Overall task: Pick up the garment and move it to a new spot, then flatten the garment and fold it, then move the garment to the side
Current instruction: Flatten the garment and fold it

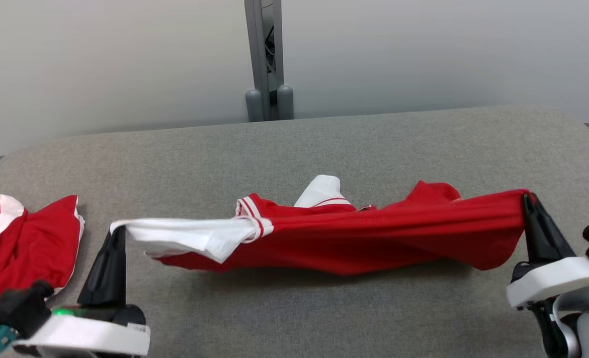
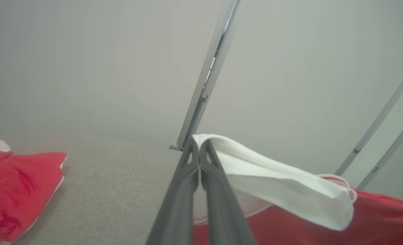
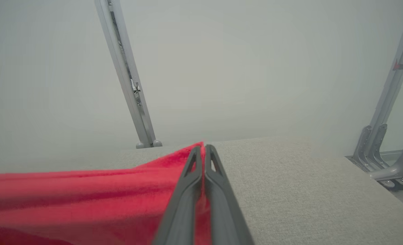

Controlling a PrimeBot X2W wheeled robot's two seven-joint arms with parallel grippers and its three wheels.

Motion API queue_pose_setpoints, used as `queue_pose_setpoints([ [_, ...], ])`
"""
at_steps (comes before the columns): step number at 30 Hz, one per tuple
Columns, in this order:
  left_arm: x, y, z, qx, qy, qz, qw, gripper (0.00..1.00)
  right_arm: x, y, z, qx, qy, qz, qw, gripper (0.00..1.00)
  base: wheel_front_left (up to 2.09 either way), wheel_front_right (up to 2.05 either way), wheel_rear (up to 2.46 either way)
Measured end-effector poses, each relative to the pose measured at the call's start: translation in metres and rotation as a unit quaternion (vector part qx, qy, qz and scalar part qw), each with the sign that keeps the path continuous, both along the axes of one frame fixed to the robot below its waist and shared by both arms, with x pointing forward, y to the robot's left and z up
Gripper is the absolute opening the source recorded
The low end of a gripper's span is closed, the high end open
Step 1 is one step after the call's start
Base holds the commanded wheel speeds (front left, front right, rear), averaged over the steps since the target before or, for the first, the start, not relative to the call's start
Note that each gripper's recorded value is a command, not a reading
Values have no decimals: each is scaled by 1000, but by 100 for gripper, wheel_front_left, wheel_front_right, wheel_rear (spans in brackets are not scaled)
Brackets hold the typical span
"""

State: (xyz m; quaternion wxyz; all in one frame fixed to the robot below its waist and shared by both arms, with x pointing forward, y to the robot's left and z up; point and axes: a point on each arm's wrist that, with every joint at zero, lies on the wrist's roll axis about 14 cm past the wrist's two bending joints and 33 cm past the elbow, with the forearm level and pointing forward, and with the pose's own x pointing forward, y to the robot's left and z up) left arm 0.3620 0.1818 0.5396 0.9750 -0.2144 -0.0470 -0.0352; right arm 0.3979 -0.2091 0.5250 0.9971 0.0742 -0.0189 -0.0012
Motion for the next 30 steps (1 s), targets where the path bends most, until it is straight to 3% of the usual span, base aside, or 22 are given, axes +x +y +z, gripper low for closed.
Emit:
queue_pose_setpoints([
  [7,20,-14,98,34,-109,-67,991,0,11,-20,87,-28,-93,2,995,0,0,0,0],
  [13,27,-24,181,110,-188,-106,970,0,11,-28,176,-87,-177,8,980,0,0,0,0],
  [19,30,-36,232,172,-226,-125,951,0,3,-32,242,-133,-226,12,965,0,0,0,0],
  [23,32,-34,246,192,-232,-121,946,0,1,-35,258,-145,-233,11,962,0,0,0,0],
  [30,43,-37,252,209,-225,-127,943,0,13,-37,248,-146,-192,21,970,0,0,0,0],
])
